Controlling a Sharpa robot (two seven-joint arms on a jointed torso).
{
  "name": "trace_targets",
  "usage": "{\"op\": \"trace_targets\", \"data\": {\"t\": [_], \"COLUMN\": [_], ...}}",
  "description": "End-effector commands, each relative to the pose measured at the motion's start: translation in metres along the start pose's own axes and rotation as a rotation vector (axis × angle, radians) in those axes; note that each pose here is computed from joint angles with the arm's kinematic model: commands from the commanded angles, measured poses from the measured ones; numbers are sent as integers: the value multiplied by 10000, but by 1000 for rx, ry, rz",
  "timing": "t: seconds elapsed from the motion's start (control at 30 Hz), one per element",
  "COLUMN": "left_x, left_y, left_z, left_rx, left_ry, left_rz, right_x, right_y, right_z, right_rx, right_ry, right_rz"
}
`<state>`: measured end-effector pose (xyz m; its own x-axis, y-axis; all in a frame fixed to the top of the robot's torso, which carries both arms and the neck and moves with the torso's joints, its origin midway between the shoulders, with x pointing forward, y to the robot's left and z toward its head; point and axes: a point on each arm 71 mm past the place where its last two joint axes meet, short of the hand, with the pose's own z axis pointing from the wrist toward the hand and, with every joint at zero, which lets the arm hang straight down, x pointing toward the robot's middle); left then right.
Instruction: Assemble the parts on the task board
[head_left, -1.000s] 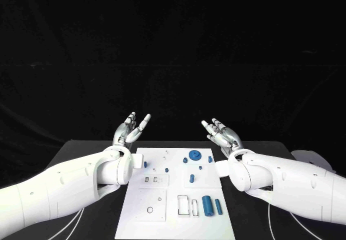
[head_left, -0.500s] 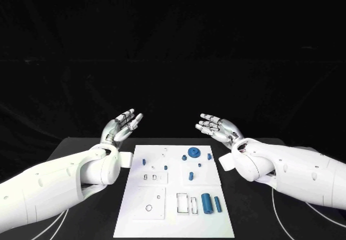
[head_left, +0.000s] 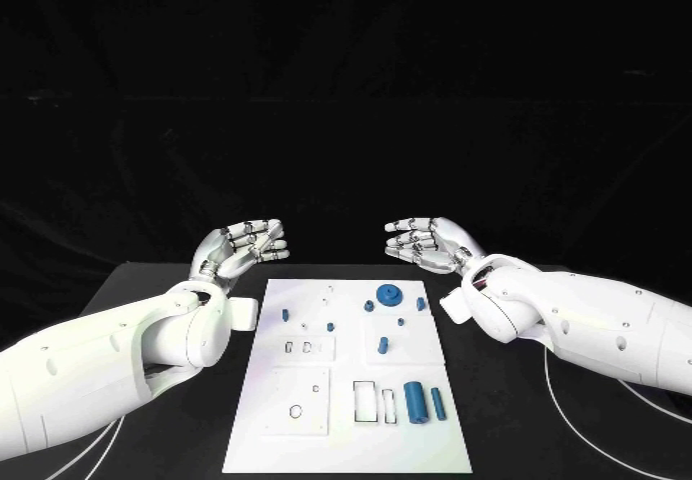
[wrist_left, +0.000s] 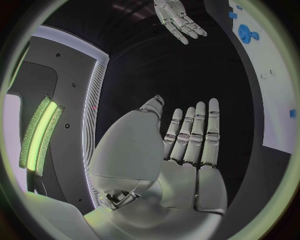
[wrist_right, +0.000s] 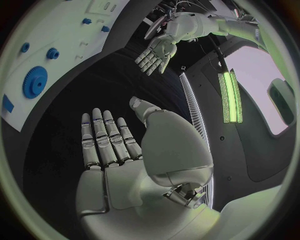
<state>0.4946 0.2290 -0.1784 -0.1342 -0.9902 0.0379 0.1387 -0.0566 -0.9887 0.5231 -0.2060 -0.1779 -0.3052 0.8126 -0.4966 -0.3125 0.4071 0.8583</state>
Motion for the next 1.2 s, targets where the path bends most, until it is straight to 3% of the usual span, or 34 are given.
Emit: {"op": "trace_targets", "data": {"t": [0.03, 0.33, 0.5, 0.7, 1.2], "left_x": [70, 158, 211, 252, 257], "left_y": [-71, -273, -358, -412, -424], "left_z": [-28, -174, -233, -262, -262], "left_rx": [13, 22, 28, 30, 24], "left_ry": [61, 125, 153, 173, 181], "left_rz": [-14, -43, -59, -71, -75], "right_x": [28, 17, 54, 124, 215], "right_y": [43, 222, 287, 357, 355], "right_z": [33, 103, 127, 165, 188], "right_rx": [-26, -60, -49, -62, -51], "right_ry": [121, 257, 287, 283, 313], "right_rz": [-225, -614, -808, -928, -1045]}}
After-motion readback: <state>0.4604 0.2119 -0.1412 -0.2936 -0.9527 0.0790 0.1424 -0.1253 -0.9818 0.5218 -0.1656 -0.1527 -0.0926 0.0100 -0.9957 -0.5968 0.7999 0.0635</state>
